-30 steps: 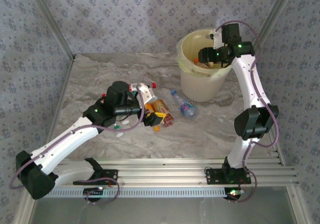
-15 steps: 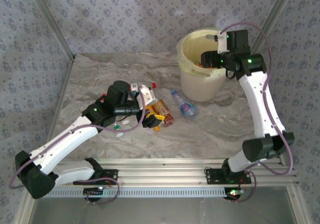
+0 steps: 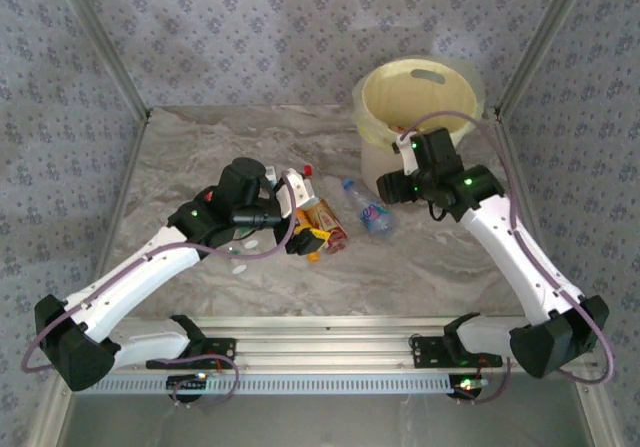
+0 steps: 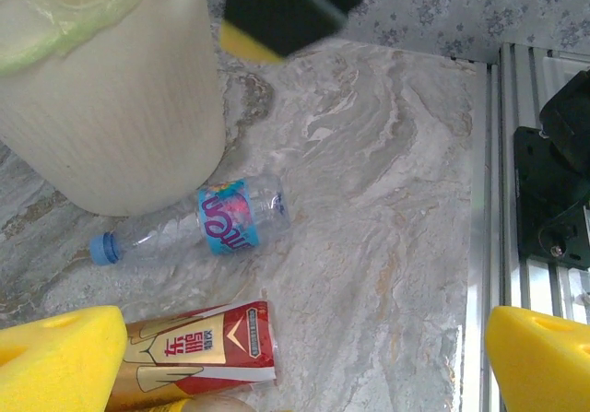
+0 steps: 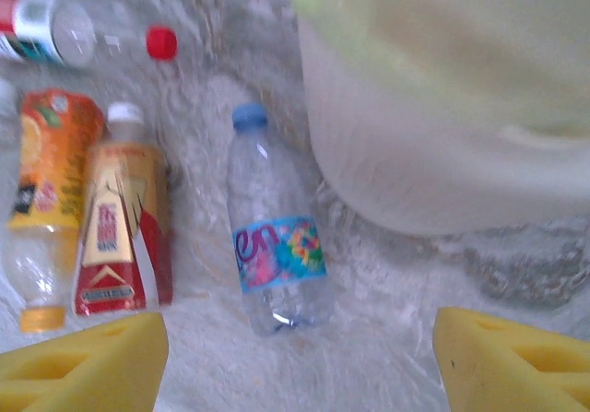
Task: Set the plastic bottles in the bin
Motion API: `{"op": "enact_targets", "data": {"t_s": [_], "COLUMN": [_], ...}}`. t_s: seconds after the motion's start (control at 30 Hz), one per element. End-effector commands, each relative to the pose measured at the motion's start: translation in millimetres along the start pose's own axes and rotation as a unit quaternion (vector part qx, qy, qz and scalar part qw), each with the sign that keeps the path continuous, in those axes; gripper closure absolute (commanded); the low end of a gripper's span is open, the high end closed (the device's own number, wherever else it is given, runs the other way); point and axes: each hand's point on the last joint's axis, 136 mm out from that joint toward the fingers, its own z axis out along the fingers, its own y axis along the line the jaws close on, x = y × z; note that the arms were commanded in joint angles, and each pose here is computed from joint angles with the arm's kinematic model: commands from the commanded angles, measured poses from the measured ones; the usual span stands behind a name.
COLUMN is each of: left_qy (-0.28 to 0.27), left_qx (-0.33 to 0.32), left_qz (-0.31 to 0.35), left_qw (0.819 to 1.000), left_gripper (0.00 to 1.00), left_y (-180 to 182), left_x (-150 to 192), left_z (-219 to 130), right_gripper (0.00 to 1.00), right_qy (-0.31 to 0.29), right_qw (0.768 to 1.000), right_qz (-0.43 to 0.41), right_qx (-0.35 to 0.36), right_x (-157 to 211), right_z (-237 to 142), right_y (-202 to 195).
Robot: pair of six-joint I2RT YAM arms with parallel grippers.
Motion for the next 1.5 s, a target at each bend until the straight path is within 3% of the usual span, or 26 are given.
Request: {"op": "enact_targets", "data": {"t_s": [0.0,0.33,0.83,1.47], "left_qy": [-0.014,-0.035,-0.033,-0.027], "left_qx": [-0.004,-0.045,-0.045,-0.042], "left_qz": [0.001,-0.046,-0.026,-0.023], "left_qw": [1.000,0.997,0.998,0.998], "left_gripper": [0.00,0.01,0.00,0.00], "left_y": [0.9,17.2,14.4,13.6], "left_x": [-13.0,-17.2,-16.4,-14.6], "left_z": [-0.3,10.0,5.7,6.5], "right_gripper": [0.21,0.16,0.14,0.21], "right_qy": [0.011,0.094,0.173,0.225], "right_qw": [1.000,0.995,0.983,0.971], "right_qz": [0.002,-0.030,-0.050,-0.082], "right_qx": [0.006,-0.018,-0.022,0.024], "right_x": [14.6,55.3,80.2,114.0], "right_z": [14.2,69.2,135.6,178.3], "right_y": [2.5,14.8,21.2,27.3]}}
